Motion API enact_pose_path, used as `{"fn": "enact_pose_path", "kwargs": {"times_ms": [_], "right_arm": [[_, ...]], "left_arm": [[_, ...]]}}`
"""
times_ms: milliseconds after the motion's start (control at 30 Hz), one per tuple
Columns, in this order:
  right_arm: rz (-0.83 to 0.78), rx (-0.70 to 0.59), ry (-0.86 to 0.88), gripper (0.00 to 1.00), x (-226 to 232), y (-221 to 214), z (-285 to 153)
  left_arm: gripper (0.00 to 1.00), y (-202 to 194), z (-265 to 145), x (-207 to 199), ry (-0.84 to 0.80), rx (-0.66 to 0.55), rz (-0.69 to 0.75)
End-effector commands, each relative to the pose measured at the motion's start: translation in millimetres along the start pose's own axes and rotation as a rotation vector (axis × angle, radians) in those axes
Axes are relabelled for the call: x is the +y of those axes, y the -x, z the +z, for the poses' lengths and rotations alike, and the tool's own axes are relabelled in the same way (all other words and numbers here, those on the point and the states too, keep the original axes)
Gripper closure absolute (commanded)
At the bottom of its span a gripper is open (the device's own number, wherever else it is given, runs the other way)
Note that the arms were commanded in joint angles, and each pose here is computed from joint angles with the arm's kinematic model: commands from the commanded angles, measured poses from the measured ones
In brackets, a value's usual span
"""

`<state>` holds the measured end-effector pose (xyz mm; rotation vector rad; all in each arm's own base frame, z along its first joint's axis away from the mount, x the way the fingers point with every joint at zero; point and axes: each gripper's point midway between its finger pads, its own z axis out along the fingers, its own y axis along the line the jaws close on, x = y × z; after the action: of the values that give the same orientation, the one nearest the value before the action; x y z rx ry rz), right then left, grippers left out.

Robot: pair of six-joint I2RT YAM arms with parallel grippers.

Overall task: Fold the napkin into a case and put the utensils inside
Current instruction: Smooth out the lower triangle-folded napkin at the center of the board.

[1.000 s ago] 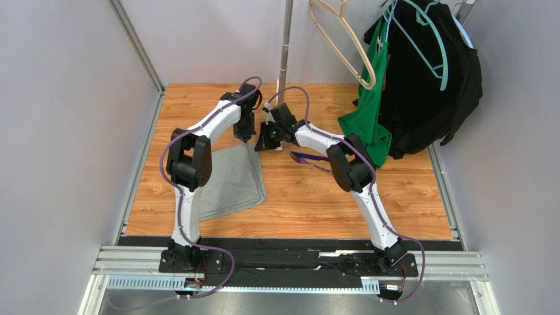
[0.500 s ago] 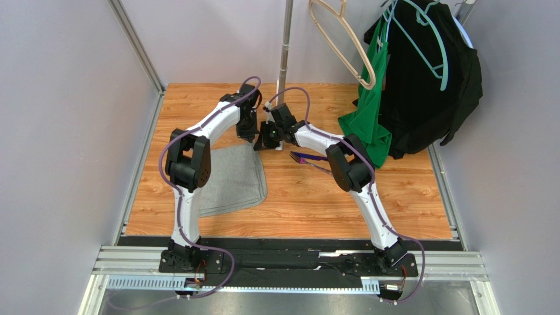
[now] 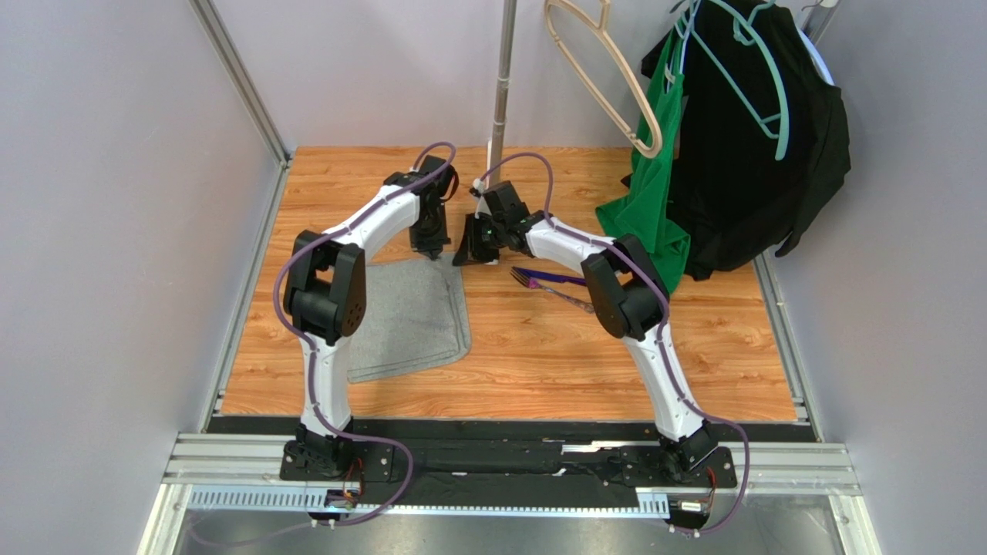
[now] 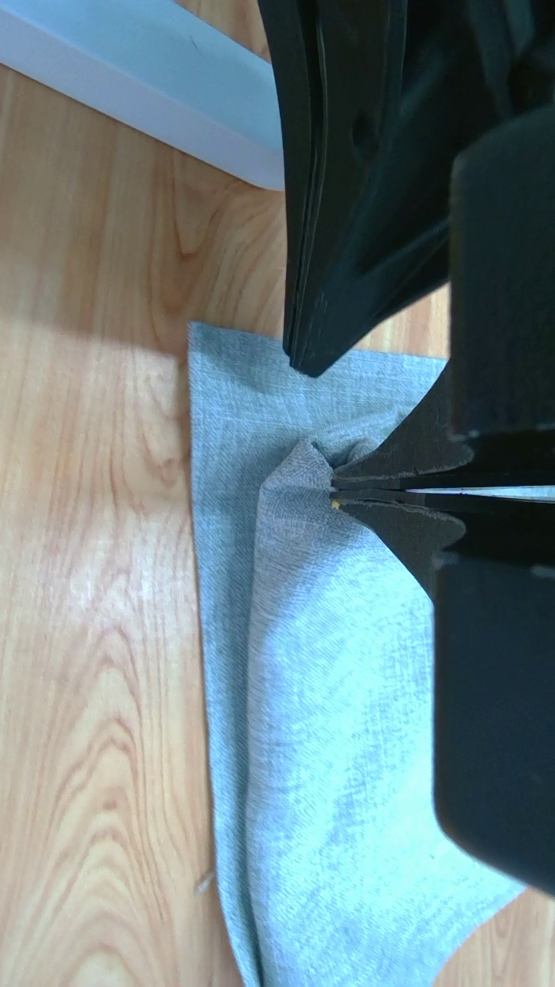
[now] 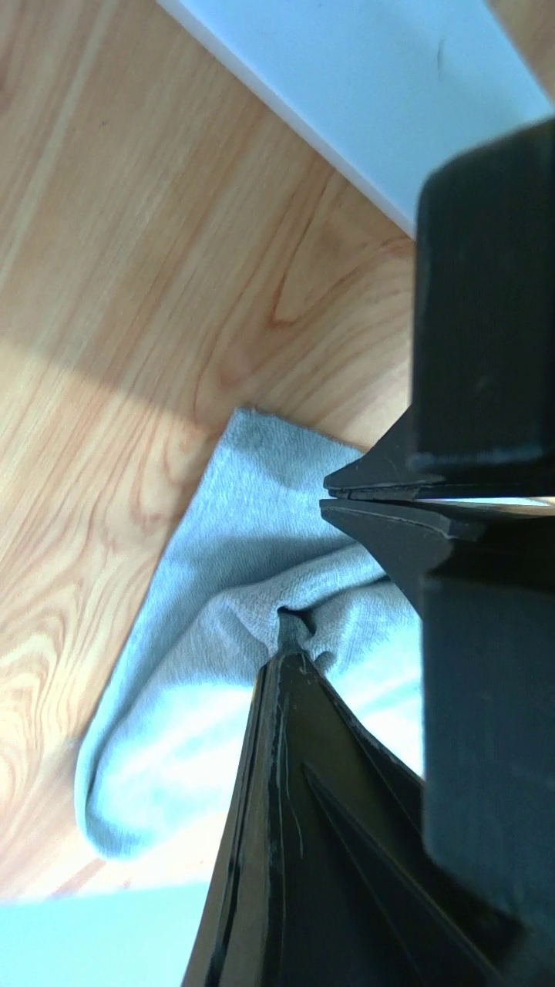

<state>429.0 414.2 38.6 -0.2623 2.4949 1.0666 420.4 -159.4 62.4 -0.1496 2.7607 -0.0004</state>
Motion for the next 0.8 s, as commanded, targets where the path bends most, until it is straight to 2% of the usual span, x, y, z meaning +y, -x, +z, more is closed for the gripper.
{"fn": "enact_pose_path", "kwargs": {"times_ms": [0,200,467,767], "right_arm": [[-0.035,-0.055,0.120,1.00,43,28,-24],[-0.004,-0.032,0.156,1.00,44,25,-9],[0.033,0.027,0.063,1.00,3,3,26],[0.043,0.051,0.022,1.00,-11,-9,30]], "left_arm": [[1.00,13,-32,2,-0.014,-0.077,-0.025],[1.00,15,-36,-2,-0.036,-0.088,-0.034],[1.00,18,-49,-11,-0.088,-0.107,-0.040],[1.00,28,-54,-30,-0.126,-0.129,-0.033]]}}
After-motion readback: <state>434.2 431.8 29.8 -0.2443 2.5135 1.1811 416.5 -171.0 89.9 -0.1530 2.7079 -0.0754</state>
